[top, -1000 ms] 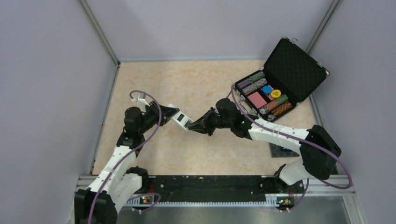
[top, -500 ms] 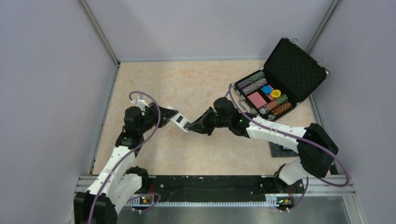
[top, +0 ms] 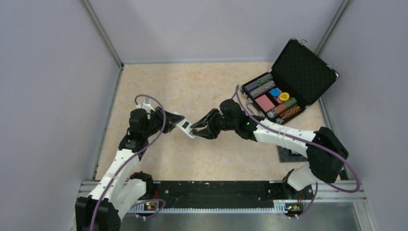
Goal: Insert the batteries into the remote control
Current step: Load the battery into the remote control.
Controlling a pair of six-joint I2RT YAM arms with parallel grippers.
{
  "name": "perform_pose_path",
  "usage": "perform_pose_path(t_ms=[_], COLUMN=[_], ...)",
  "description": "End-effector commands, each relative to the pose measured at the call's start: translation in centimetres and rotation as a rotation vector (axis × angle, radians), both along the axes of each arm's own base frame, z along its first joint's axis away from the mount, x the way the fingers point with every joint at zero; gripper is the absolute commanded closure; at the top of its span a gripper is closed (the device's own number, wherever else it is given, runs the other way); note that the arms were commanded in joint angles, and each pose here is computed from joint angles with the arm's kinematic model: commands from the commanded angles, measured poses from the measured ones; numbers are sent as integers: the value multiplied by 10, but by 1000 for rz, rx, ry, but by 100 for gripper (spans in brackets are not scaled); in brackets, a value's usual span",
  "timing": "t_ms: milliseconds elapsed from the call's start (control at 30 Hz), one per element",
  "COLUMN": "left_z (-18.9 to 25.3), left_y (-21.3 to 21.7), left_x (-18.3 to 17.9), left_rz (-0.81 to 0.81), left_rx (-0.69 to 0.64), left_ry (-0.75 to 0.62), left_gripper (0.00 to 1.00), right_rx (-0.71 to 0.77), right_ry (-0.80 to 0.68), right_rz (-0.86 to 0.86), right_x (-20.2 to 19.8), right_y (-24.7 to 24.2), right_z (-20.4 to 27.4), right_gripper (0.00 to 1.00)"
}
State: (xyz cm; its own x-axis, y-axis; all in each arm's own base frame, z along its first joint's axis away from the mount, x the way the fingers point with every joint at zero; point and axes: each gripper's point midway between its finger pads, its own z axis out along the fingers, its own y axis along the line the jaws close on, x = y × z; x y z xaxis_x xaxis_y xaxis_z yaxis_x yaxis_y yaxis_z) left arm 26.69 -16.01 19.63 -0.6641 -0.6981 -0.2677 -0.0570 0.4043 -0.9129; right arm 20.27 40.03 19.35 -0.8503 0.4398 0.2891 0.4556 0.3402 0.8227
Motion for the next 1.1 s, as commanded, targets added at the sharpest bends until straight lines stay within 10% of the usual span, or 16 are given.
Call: perform_pose_path(t_ms=[0, 467, 667, 1067], left_z=[41, 50, 50, 65], left_y=[-1, 8, 2, -24], left_x=[13, 26, 16, -13], left_rz=[18, 58, -3, -224], left_rx=[-39, 49, 65, -15], left_ry=[-104, -159, -127, -50], left_gripper=[100, 100, 100, 100], right_rx=[-7, -16, -98, -129], right_ry=[-21, -101, -383, -879], right_rz=[15, 25, 126, 481], right_x=[-4, -15, 12, 9], right_y=[-2, -35, -42, -44], right_z=[12, 30, 47, 74], right_gripper=[59, 53, 50, 1])
